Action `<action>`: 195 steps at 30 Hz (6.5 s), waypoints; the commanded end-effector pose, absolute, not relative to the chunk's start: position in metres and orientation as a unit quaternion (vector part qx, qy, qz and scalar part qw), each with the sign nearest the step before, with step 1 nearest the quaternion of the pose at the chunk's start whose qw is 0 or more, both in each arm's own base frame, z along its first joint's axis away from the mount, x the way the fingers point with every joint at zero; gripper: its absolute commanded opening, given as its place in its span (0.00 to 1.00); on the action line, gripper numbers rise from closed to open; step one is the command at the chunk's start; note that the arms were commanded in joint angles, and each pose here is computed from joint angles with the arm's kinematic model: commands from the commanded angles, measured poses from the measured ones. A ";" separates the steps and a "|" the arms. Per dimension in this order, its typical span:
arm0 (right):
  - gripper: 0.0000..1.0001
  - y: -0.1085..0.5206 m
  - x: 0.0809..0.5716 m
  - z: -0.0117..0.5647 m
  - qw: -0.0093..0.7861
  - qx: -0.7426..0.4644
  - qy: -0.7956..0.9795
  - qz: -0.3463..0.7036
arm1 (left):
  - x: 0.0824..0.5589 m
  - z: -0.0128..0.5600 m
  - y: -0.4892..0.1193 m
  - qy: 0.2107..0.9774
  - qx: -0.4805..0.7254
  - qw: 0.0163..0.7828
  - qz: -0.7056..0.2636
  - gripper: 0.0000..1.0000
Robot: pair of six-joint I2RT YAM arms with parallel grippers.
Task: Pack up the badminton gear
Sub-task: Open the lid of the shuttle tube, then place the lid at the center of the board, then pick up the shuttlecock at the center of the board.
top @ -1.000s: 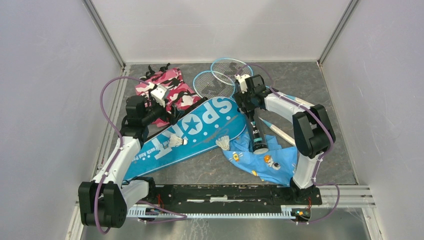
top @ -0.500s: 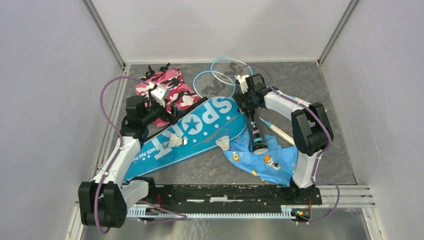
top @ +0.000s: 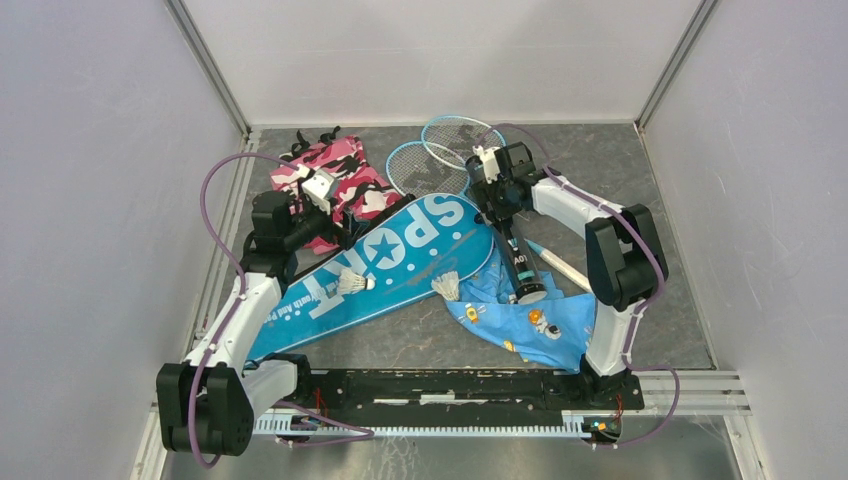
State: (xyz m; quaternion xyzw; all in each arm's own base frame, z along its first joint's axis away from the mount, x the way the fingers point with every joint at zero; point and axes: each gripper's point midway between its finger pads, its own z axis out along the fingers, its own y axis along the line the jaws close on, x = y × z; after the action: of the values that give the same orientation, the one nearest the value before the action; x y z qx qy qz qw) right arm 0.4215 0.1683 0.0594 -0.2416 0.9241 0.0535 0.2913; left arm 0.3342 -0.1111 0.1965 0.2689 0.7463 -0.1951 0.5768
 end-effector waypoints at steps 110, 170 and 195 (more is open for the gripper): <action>0.05 0.195 0.287 0.167 0.341 -0.716 0.593 0.137 | 0.182 0.234 -0.242 0.492 0.645 0.405 -0.421 0.02; 0.05 0.147 0.361 0.217 0.474 -0.489 0.732 0.005 | 0.126 0.067 -0.250 0.583 0.779 0.177 -0.148 0.64; 0.05 0.156 0.346 0.207 0.486 -0.493 0.720 0.045 | 0.211 0.148 -0.301 0.605 0.637 0.338 -0.337 0.69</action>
State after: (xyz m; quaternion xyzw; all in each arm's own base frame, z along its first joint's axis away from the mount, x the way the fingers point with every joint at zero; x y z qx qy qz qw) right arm 0.3428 0.1531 0.1852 -0.4988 0.7415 0.0439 0.4466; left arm 0.2001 -0.2786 0.1352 0.6504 0.6370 -0.2736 0.3104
